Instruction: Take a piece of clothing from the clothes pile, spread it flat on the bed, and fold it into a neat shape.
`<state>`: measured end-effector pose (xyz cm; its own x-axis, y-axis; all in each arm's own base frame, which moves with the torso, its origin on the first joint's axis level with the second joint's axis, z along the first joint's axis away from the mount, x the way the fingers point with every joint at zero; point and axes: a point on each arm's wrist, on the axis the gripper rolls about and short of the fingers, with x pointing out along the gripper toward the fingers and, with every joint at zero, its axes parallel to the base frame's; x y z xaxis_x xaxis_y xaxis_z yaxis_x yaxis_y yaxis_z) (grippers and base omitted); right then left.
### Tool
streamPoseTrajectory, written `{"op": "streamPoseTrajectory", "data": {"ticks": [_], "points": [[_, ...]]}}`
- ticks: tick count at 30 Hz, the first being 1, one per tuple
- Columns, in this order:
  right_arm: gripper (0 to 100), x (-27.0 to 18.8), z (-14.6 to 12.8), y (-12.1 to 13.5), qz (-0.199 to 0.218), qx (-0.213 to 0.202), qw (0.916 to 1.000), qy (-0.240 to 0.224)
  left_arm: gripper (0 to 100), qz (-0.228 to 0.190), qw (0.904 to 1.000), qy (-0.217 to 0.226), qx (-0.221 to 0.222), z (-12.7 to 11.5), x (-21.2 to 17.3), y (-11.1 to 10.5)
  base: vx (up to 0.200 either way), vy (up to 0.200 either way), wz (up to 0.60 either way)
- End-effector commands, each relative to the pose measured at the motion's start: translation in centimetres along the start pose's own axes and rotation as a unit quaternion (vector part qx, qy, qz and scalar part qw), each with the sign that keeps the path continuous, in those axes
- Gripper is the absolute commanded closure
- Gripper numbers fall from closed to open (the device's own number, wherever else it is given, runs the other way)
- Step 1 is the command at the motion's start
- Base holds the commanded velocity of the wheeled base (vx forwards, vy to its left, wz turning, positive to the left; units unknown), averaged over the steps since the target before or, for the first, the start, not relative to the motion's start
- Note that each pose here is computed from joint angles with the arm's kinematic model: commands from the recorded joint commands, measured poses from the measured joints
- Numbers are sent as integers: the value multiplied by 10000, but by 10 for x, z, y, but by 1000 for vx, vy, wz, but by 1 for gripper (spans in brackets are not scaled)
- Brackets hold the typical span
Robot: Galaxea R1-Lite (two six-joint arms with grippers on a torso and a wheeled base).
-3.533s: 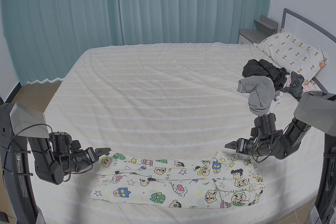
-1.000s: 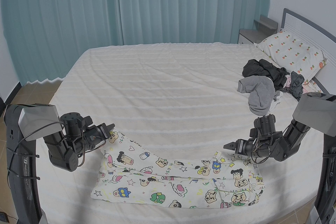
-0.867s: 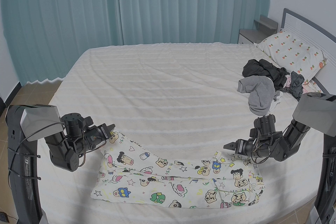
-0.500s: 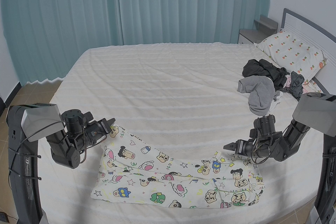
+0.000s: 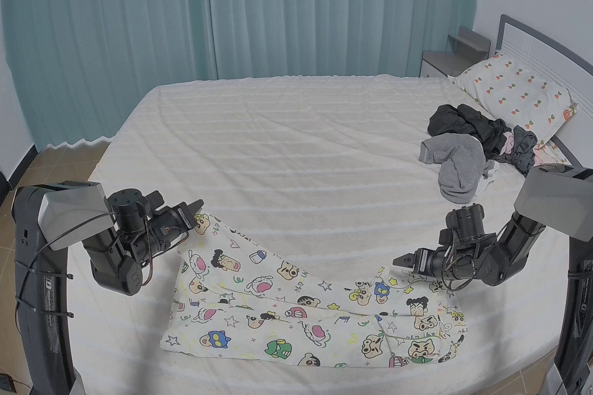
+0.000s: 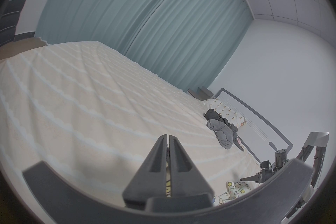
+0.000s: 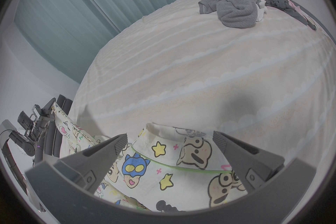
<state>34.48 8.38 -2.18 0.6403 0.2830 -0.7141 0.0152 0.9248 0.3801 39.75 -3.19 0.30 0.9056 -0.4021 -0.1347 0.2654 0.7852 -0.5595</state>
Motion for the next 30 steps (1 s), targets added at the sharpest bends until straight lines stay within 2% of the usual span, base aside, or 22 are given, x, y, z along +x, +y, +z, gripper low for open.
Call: {"op": "streamPoseTrajectory", "data": {"ticks": [1, 6, 23, 30], "points": [[0, 1, -1, 0, 1, -4, 10000, 17, 100, -12, 10000, -8, 33, -3, -2, 0, 0, 0, 0], [0, 0, -1, 0, 4, -5, 10000, 10, 100, -43, 10000, -15, 46, -11, -17, 0, 0, 0, 0], [0, -1, 0, 1, 7, -6, 10000, 3, 100, 507, 9967, 602, -207, -34, -54, 12, 0, 0, 0], [0, -1, 0, 1, 7, -6, 10000, 3, 100, 351, 9951, 901, -207, -33, -74, 12, 0, 0, 0]]}}
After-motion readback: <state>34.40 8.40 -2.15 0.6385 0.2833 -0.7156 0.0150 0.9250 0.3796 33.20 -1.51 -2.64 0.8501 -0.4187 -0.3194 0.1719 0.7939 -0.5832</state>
